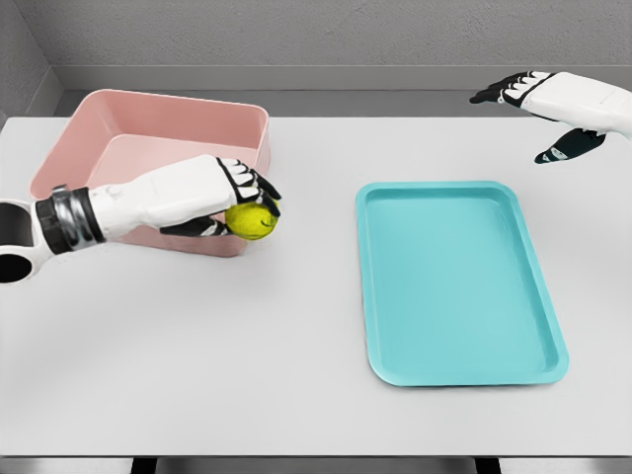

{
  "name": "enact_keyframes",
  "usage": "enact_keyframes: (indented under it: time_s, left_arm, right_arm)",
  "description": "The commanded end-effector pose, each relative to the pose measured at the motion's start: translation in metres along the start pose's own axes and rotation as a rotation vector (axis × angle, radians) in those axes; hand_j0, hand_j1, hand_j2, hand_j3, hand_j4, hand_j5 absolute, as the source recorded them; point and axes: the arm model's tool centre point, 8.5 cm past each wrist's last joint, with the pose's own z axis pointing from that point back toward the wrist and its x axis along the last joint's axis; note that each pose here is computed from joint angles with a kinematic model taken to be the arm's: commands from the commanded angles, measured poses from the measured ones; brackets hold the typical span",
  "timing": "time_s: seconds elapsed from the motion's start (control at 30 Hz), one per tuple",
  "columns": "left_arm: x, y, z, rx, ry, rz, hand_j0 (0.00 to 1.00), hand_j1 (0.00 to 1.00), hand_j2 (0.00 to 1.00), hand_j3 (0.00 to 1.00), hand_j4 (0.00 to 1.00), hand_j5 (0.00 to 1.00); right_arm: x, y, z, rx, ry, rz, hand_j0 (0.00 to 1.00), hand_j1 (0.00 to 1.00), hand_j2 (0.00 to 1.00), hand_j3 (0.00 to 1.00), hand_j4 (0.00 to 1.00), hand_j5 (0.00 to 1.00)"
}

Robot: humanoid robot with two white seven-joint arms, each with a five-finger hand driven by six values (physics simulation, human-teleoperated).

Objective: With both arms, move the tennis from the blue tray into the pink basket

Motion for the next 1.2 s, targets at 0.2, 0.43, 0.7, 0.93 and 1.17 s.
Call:
enact_keyframes:
  time_s: [0.2, 0.43, 0.7, 0.93, 1.17]
  left_arm:
    - [-0.029, 0.006, 0.010, 0.020, 0.095, 0.013, 0.60, 0.60, 0.60, 0.60, 0.60, 0.60]
    - [-0.048, 0.012, 0.017, 0.039, 0.159, 0.008, 0.60, 0.60, 0.60, 0.60, 0.60, 0.60]
    - [-0.070, 0.012, 0.022, 0.056, 0.223, 0.041, 0.60, 0.60, 0.60, 0.60, 0.60, 0.60]
    - [-0.091, 0.010, 0.026, 0.068, 0.288, 0.055, 0.60, 0.60, 0.60, 0.60, 0.60, 0.60]
    - [-0.105, -0.007, 0.028, 0.045, 0.336, 0.082, 0.60, 0.60, 0.60, 0.60, 0.60, 0.60]
  right_arm:
    - [0.000, -0.001, 0.001, -0.006, 0.001, -0.005, 1.00, 1.00, 1.00, 1.00, 1.00, 1.00]
    - [0.000, 0.000, 0.000, -0.003, 0.001, -0.005, 1.00, 1.00, 1.00, 1.00, 1.00, 1.00]
    - [0.000, 0.000, 0.001, -0.003, 0.001, -0.006, 1.00, 1.00, 1.00, 1.00, 1.00, 1.00]
    - [0.000, 0.000, 0.001, -0.005, 0.001, -0.006, 1.00, 1.00, 1.00, 1.00, 1.00, 1.00]
    - [0.000, 0.000, 0.000, -0.003, 0.001, -0.006, 1.00, 1.00, 1.00, 1.00, 1.00, 1.00]
